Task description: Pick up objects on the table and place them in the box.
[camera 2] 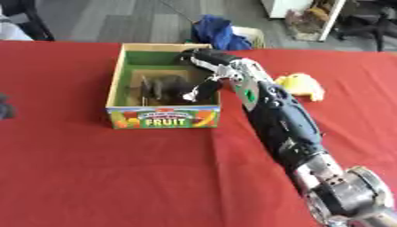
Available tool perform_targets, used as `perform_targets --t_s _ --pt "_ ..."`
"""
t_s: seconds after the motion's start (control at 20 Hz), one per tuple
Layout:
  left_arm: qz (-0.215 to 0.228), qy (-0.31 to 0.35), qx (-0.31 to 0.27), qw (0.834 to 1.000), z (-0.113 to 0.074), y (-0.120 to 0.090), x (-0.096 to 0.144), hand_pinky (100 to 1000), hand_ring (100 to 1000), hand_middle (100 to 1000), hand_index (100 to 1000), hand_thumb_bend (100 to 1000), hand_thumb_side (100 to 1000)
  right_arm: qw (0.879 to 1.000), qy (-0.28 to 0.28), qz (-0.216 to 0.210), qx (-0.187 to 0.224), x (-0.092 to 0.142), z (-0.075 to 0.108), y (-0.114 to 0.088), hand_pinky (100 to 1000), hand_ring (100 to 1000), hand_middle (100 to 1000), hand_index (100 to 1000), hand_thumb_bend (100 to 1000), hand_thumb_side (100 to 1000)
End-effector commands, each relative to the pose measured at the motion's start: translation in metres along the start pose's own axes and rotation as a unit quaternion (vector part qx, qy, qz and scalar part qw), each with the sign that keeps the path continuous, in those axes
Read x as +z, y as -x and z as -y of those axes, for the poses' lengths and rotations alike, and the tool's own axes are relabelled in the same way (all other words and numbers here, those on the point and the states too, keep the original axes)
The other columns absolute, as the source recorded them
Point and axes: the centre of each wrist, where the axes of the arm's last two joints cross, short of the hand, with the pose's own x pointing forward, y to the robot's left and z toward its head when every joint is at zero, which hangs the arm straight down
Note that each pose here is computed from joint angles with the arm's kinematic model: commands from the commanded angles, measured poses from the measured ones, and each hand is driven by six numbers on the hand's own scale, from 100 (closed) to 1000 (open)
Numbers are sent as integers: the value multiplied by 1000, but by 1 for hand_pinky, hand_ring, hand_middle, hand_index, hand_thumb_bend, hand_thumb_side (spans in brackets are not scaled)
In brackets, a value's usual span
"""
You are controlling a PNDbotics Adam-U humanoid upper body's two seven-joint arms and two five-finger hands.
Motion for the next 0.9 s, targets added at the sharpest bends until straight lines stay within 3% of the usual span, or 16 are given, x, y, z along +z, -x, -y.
perform_targets --t_s 0.05,0.2,0.4,0.65,0.9 --pt "8 -5 -9 1000 -5 -5 0 619 579 567 614 576 373 998 55 18 18 15 49 -1 859 1000 833 930 357 338" --pt "5 -8 -12 1000 -6 -4 2 619 579 567 614 577 373 995 95 8 15 34 68 5 853 1000 818 923 357 302" --pt "1 -14 -15 1000 -8 -3 4 619 579 567 614 578 373 990 132 -45 6 68 78 26 849 1000 808 917 344 275" --pt "0 -17 -18 1000 -9 -2 5 618 579 567 614 577 374 974 167 -148 -24 112 69 63 850 1000 800 909 328 273" --pt "-2 -19 -20 1000 -10 -2 6 618 580 567 614 576 376 947 205 -243 -49 147 53 94 857 1000 824 910 327 290"
